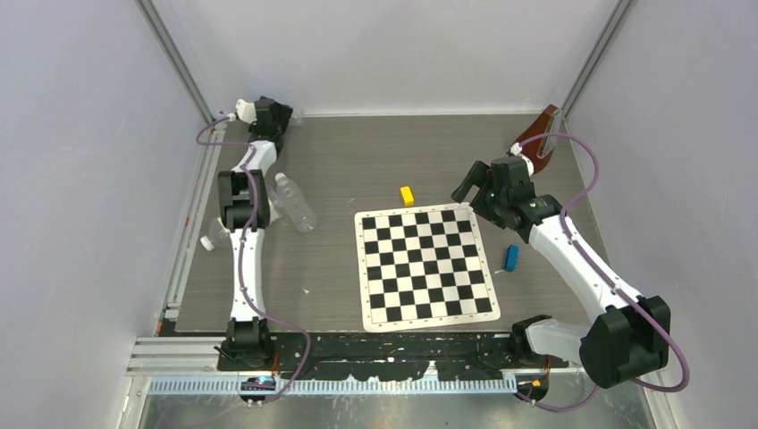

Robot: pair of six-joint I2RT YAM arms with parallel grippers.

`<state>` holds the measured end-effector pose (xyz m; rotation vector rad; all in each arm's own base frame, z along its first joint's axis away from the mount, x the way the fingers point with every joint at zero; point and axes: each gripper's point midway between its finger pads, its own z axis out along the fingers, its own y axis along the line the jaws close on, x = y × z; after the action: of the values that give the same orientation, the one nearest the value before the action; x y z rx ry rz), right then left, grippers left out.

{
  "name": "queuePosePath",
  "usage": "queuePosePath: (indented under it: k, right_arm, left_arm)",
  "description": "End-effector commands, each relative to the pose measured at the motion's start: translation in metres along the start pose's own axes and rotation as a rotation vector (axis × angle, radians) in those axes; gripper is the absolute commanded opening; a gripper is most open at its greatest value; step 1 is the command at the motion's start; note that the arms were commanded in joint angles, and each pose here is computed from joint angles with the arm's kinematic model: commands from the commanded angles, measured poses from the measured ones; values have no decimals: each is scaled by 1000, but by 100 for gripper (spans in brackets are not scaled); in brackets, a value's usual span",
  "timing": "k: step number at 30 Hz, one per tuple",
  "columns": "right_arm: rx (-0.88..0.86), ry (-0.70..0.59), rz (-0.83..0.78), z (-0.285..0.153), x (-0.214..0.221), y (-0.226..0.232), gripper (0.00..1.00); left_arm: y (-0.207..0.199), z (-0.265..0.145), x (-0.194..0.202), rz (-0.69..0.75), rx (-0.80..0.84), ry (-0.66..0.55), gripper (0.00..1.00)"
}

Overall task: Unscrew the bottle caps
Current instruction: Pick up the plastic bottle from the corner of the board.

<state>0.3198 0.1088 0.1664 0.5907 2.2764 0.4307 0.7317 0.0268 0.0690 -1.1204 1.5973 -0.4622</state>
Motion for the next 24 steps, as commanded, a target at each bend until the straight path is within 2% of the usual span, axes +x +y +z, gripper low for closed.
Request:
queuePosePath:
  k: [1, 3, 7, 10, 12, 18, 24]
  right_arm:
    - [13, -19, -10, 4, -8, 1, 100]
    - [17, -10, -12, 6, -6, 0, 100]
    - [18, 3, -13, 10, -5, 1, 100]
    - [15, 8, -14, 11, -5, 2, 100]
    - [14, 9, -15, 11, -5, 3, 100]
    - [6, 13, -17, 9, -3, 3, 100]
    - [-2, 12, -15, 5, 0, 1, 100]
  left_arm:
    - [20, 10, 9, 28, -21, 40, 63]
    - [28, 10, 10, 20, -38, 50, 53]
    - [37, 7, 14, 25, -51, 69, 41]
    - [37, -1, 11, 38, -48, 65, 38]
    - [34, -8, 8, 53, -37, 61, 33]
    - [26, -38, -1, 95, -4, 67, 31]
    - [47, -89, 25, 132, -38, 246, 35]
